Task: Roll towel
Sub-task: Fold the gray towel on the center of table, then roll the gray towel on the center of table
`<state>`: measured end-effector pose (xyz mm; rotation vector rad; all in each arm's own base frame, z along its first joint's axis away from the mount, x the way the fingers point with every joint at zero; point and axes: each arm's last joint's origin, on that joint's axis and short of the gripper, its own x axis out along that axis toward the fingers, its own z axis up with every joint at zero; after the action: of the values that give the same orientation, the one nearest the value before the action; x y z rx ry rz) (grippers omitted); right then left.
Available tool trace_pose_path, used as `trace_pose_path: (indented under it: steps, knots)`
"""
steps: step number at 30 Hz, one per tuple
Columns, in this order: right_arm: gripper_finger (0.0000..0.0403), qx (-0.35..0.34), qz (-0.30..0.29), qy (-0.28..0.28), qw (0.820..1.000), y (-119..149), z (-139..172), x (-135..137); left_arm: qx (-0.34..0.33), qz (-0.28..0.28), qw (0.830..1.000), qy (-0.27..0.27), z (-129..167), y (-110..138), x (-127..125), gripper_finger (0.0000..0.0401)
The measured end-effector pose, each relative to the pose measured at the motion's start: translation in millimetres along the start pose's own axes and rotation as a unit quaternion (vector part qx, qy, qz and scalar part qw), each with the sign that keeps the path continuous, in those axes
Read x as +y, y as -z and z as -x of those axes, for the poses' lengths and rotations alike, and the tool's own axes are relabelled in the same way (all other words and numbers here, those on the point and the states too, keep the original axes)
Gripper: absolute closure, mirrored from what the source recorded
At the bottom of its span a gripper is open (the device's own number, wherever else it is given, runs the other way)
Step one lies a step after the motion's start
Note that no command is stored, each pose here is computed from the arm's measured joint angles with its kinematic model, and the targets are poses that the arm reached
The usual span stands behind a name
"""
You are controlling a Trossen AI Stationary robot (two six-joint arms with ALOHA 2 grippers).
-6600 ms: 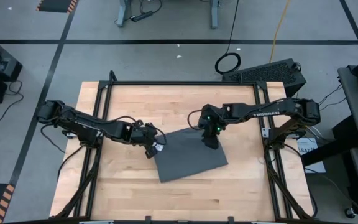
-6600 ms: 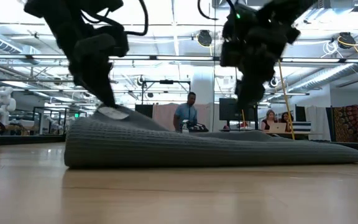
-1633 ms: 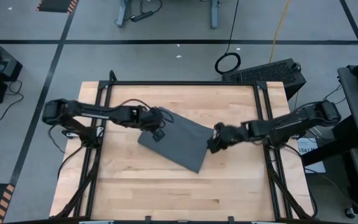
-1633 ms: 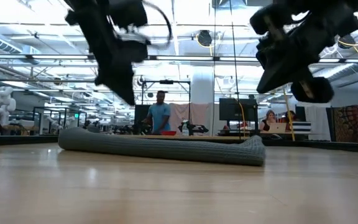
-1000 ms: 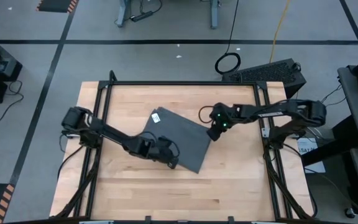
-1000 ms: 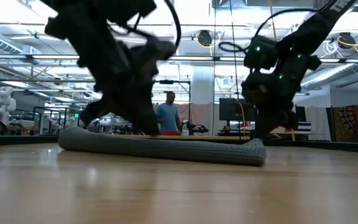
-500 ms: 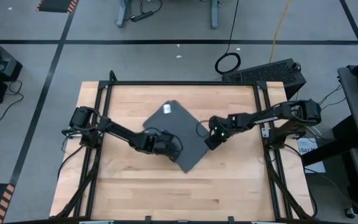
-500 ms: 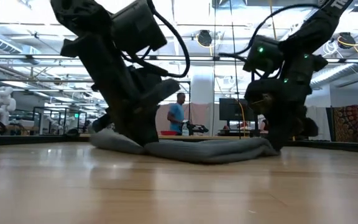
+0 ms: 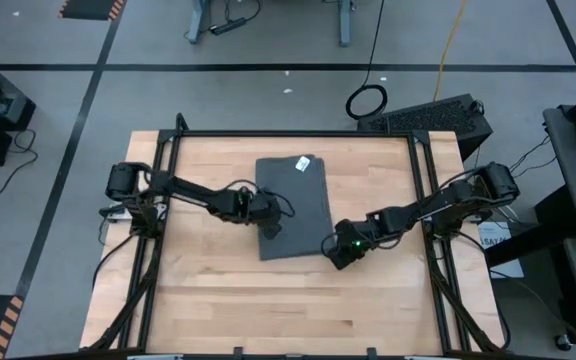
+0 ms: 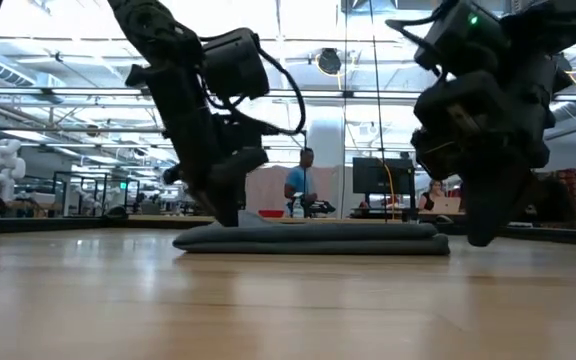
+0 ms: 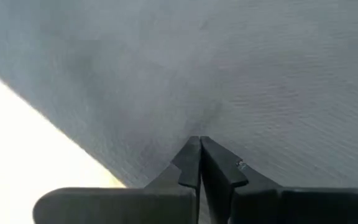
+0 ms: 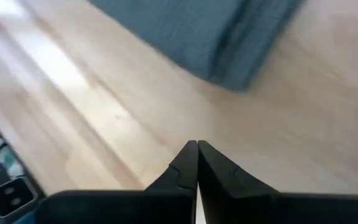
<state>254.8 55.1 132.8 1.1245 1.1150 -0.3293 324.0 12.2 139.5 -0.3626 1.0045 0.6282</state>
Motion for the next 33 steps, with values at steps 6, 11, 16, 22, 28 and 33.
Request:
trace_pose_path:
  steps: [6,11,16,22,28,33]
  knots:
    - [0.0403,-0.014,0.03,-0.036,0.999,-1,15,8,0.028,-0.083,0.991,0.106,21,-9,5,0.0388]
    - [0.0403,-0.036,0.102,-0.05,0.993,-3,43,8,0.036,-0.055,0.98,0.189,56,-9,0,0.0388]
    - [0.0403,-0.053,0.304,-0.036,0.95,4,59,6,0.018,-0.142,0.959,0.244,84,12,-29,0.0383]
    - [0.0381,-0.082,0.543,-0.005,0.836,5,54,10,-0.025,-0.242,0.937,0.25,104,44,-63,0.0327]
    - [0.0292,-0.087,0.69,0.016,0.718,2,42,12,-0.076,-0.314,0.918,0.229,119,70,-81,0.0238]
    - [0.0209,-0.069,0.745,0.058,0.66,-3,30,6,-0.093,-0.357,0.911,0.186,118,80,-81,0.0174]
